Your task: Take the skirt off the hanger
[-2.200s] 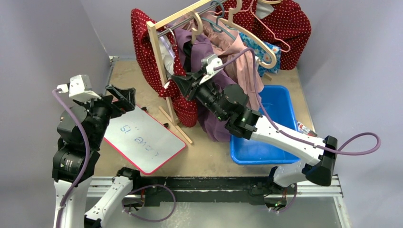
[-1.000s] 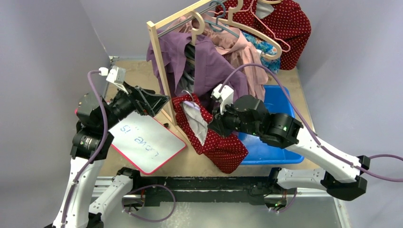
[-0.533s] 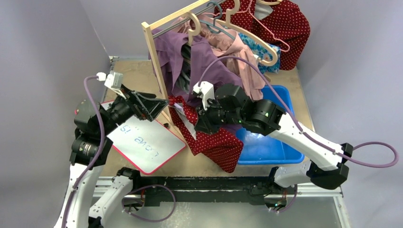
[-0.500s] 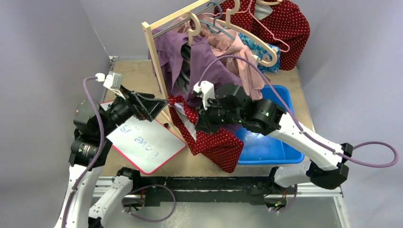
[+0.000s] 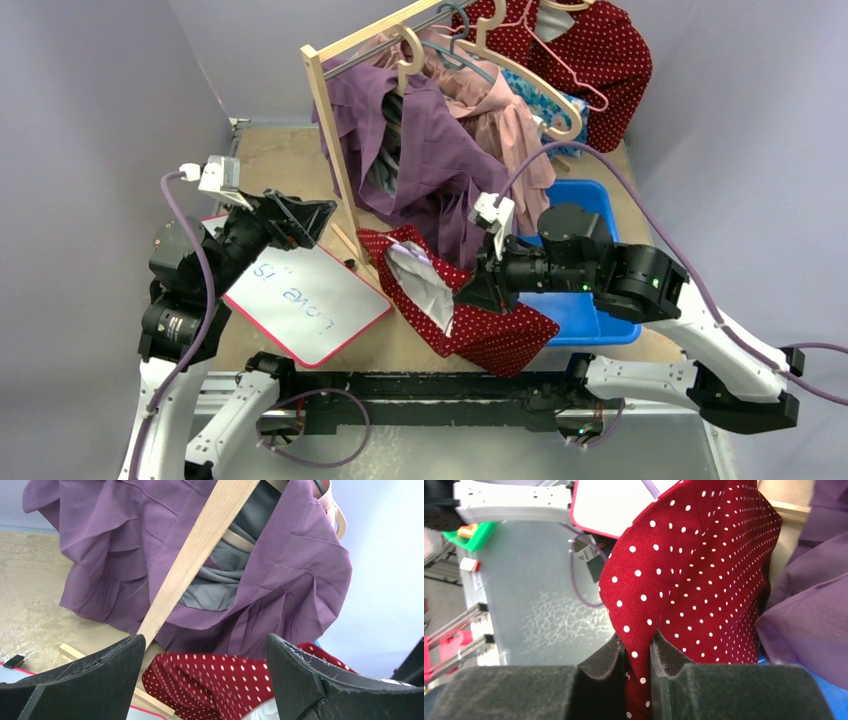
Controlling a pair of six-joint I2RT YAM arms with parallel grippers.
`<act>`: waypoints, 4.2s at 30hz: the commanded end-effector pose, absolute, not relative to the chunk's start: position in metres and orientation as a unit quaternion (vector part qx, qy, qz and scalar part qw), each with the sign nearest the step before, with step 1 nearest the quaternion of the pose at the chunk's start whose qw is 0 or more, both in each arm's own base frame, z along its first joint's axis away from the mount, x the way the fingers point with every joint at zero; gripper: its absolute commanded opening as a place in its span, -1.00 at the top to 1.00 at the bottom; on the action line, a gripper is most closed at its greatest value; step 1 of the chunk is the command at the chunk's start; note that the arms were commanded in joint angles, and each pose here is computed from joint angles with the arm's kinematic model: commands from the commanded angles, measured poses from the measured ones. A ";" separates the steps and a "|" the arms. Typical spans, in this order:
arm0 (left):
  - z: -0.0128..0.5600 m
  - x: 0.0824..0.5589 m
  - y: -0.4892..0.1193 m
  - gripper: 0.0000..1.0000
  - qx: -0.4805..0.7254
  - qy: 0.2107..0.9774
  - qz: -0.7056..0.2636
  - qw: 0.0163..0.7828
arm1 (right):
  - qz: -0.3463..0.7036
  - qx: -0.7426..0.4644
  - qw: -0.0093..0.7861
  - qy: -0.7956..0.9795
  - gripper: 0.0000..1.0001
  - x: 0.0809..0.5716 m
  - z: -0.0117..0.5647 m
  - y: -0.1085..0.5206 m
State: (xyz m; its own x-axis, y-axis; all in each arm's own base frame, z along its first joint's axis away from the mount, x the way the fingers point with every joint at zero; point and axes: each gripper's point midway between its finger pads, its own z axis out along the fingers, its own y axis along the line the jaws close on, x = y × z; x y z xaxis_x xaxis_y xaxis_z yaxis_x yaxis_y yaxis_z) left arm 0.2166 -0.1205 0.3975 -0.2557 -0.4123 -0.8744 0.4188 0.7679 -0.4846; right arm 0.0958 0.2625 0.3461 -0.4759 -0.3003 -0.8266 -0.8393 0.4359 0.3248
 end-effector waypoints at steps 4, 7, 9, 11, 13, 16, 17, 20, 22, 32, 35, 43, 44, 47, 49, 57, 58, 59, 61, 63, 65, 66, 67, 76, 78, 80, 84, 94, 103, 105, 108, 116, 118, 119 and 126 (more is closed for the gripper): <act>0.412 0.213 -0.110 -0.78 -0.006 0.696 -0.323 0.641 | 0.477 -0.432 0.365 0.672 1.00 0.072 0.388 0.292; 0.415 0.208 -0.106 -0.78 -0.008 0.691 -0.320 0.648 | 0.485 -0.432 0.382 0.657 1.00 0.080 0.399 0.307; 0.418 0.204 -0.103 -0.77 -0.013 0.685 -0.318 0.656 | 0.491 -0.412 0.410 0.649 1.00 0.094 0.413 0.322; 0.422 0.200 -0.095 -0.71 -0.029 0.674 -0.311 0.670 | 0.506 -0.413 0.419 0.630 1.00 0.100 0.425 0.340; 0.429 0.195 -0.082 -0.69 -0.057 0.660 -0.296 0.688 | 0.512 -0.406 0.426 0.625 1.00 0.110 0.433 0.357; 0.436 0.185 -0.061 -0.63 -0.096 0.645 -0.269 0.709 | 0.523 -0.386 0.445 0.616 1.00 0.122 0.449 0.373; 0.437 0.182 -0.057 -0.60 -0.102 0.641 -0.263 0.714 | 0.527 -0.379 0.449 0.614 1.00 0.125 0.453 0.377; 0.441 0.175 -0.054 -0.43 -0.101 0.634 -0.259 0.722 | 0.550 -0.367 0.455 0.597 1.00 0.127 0.463 0.389; 0.443 0.173 -0.060 -0.38 -0.085 0.629 -0.271 0.723 | 0.562 -0.359 0.457 0.590 1.00 0.129 0.467 0.396; 0.476 0.154 -0.124 -0.21 0.094 0.577 -0.380 0.717 | 0.583 -0.340 0.446 0.588 1.00 0.139 0.473 0.420; 0.475 0.168 -0.112 -0.20 0.063 0.587 -0.351 0.727 | 0.588 -0.341 0.441 0.586 1.00 0.138 0.471 0.423; 0.469 0.194 -0.105 -0.01 0.036 0.613 -0.317 0.722 | 0.596 -0.354 0.428 0.580 1.00 0.132 0.468 0.425; 0.469 0.195 -0.108 0.01 0.042 0.614 -0.321 0.720 | 0.595 -0.356 0.426 0.581 1.00 0.132 0.467 0.426; 0.467 0.203 -0.108 0.13 0.042 0.621 -0.314 0.717 | 0.597 -0.363 0.417 0.581 1.00 0.130 0.466 0.430; 0.463 0.207 -0.106 0.22 0.038 0.627 -0.307 0.715 | 0.600 -0.367 0.412 0.579 1.00 0.129 0.466 0.431; 0.450 0.217 -0.105 0.13 0.038 0.642 -0.289 0.709 | 0.613 -0.373 0.402 0.569 1.00 0.124 0.469 0.435; 0.450 0.217 -0.102 0.15 0.034 0.641 -0.285 0.712 | 0.615 -0.374 0.400 0.568 1.00 0.123 0.468 0.436; 0.451 0.218 -0.101 0.16 0.030 0.638 -0.283 0.716 | 0.617 -0.375 0.397 0.567 1.00 0.123 0.468 0.437; 0.455 0.219 -0.100 0.22 0.026 0.628 -0.285 0.723 | 0.618 -0.379 0.387 0.570 1.00 0.122 0.463 0.440; 0.459 0.221 -0.101 0.36 0.026 0.622 -0.288 0.727 | 0.617 -0.380 0.383 0.572 1.00 0.122 0.460 0.441; 0.462 0.221 -0.101 0.58 0.028 0.617 -0.287 0.733 | 0.616 -0.378 0.383 0.575 1.00 0.123 0.459 0.442; 0.462 0.222 -0.100 0.70 0.028 0.617 -0.284 0.734 | 0.613 -0.374 0.386 0.579 0.95 0.124 0.458 0.440; 0.462 0.222 -0.100 0.82 0.028 0.616 -0.282 0.735 | 0.608 -0.370 0.389 0.585 0.85 0.127 0.456 0.439; 0.464 0.222 -0.085 1.00 -0.001 0.609 -0.257 0.750 | 0.494 -0.324 0.421 0.689 -0.31 0.159 0.412 0.407; 0.463 0.224 -0.079 1.00 -0.013 0.614 -0.245 0.751 | 0.477 -0.321 0.421 0.702 -0.57 0.159 0.404 0.395; 0.462 0.225 -0.073 1.00 -0.028 0.615 -0.235 0.752 | 0.458 -0.323 0.426 0.710 -0.73 0.159 0.397 0.384; 0.457 0.230 -0.066 1.00 -0.051 0.620 -0.223 0.751 | 0.459 -0.337 0.422 0.706 -0.82 0.144 0.396 0.363; 0.449 0.239 -0.048 1.00 -0.109 0.631 -0.196 0.743 | 0.444 -0.362 0.413 0.708 -0.57 0.135 0.370 0.349; 0.456 0.229 -0.043 1.00 -0.116 0.625 -0.194 0.747 | 0.423 -0.332 0.449 0.714 -0.04 0.148 0.365 0.338; 0.461 0.227 -0.044 1.00 -0.119 0.619 -0.202 0.749 | 0.410 -0.312 0.465 0.720 0.10 0.156 0.365 0.334; 0.466 0.224 -0.045 1.00 -0.120 0.615 -0.213 0.750 | 0.402 -0.304 0.473 0.723 0.42 0.162 0.363 0.333; 0.472 0.221 -0.040 1.00 -0.140 0.605 -0.214 0.754 | 0.389 -0.284 0.485 0.730 1.00 0.171 0.361 0.332; 0.473 0.220 -0.034 1.00 -0.154 0.600 -0.207 0.757 | 0.374 -0.269 0.490 0.740 1.00 0.177 0.358 0.326; 0.473 0.220 -0.032 1.00 -0.156 0.599 -0.204 0.758 | 0.369 -0.262 0.492 0.744 1.00 0.178 0.357 0.323; 0.469 0.217 -0.021 1.00 -0.179 0.591 -0.187 0.764 | 0.350 -0.215 0.509 0.756 1.00 0.182 0.354 0.297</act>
State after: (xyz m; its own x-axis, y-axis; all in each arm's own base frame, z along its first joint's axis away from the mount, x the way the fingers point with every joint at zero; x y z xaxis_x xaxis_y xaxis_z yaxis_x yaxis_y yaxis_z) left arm 0.2300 -0.0378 0.4244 0.0608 -0.4252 -0.9031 0.0721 0.9043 -0.4209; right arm 0.1763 0.3181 0.3405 -0.4032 -0.0602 -0.9131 -0.7434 0.6035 0.2885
